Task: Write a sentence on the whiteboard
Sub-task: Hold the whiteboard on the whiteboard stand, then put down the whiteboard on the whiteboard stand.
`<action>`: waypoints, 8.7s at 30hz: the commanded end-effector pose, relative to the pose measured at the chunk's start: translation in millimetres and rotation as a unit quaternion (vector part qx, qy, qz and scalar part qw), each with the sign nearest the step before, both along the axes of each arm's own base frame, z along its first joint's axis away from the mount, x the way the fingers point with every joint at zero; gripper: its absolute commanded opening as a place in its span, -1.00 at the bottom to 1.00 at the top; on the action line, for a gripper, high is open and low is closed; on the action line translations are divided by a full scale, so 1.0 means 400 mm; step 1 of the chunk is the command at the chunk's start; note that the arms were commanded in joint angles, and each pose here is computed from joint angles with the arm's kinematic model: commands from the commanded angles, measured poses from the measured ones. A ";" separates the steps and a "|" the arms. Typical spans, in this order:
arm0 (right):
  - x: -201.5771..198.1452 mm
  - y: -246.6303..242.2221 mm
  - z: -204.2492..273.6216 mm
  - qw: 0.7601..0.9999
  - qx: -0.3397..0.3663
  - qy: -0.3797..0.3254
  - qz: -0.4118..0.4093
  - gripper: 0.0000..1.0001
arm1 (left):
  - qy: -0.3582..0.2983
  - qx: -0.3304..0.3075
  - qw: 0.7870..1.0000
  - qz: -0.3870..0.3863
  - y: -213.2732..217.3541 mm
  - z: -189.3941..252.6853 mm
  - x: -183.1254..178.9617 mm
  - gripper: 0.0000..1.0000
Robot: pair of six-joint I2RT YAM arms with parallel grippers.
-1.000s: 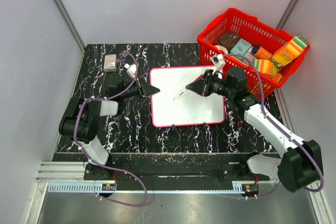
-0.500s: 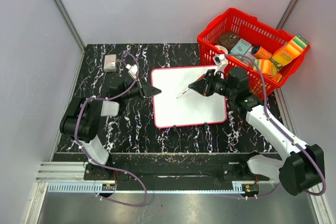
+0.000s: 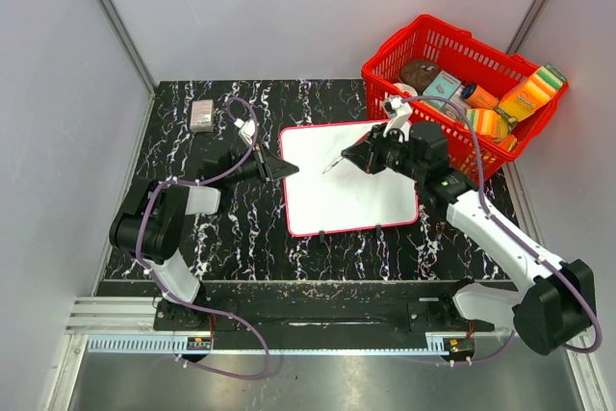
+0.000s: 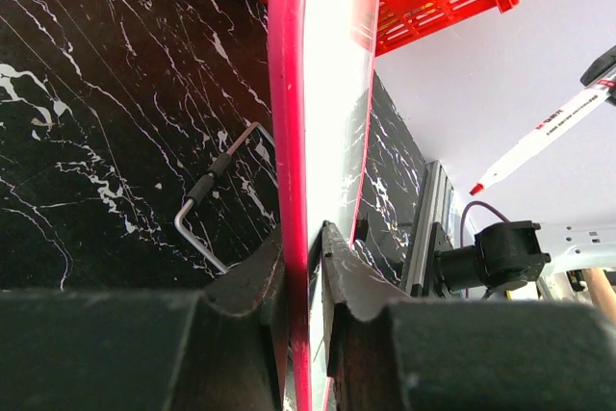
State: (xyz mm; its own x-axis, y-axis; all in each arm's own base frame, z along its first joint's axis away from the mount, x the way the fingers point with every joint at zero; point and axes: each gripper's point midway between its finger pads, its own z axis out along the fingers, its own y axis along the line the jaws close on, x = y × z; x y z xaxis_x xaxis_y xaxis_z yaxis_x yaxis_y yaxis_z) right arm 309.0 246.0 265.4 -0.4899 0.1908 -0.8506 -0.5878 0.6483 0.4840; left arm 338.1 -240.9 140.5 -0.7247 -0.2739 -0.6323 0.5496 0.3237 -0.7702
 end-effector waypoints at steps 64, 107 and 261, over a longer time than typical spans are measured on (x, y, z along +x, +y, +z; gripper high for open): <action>0.168 0.080 -0.021 0.988 0.005 -0.103 -0.117 -1.00 | -0.053 0.014 0.998 -0.031 -0.019 0.014 -0.021 -1.00; 0.142 0.088 0.110 0.984 0.061 -0.130 -0.105 -1.00 | -0.058 0.019 0.998 -0.028 -0.016 0.015 -0.021 -1.00; 0.173 0.029 -0.010 0.977 -0.017 -0.106 -0.182 -1.00 | -0.060 0.023 0.997 -0.032 -0.020 0.014 -0.024 -1.00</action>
State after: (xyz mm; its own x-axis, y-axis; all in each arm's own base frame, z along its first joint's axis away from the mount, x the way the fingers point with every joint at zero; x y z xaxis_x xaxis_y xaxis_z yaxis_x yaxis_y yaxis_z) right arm 368.1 260.2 246.6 -0.2607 0.2763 -0.9250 -0.4166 0.8322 0.3659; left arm 330.6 -243.1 135.9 -0.7344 -0.2353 -0.6366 0.5565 0.3281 -0.7633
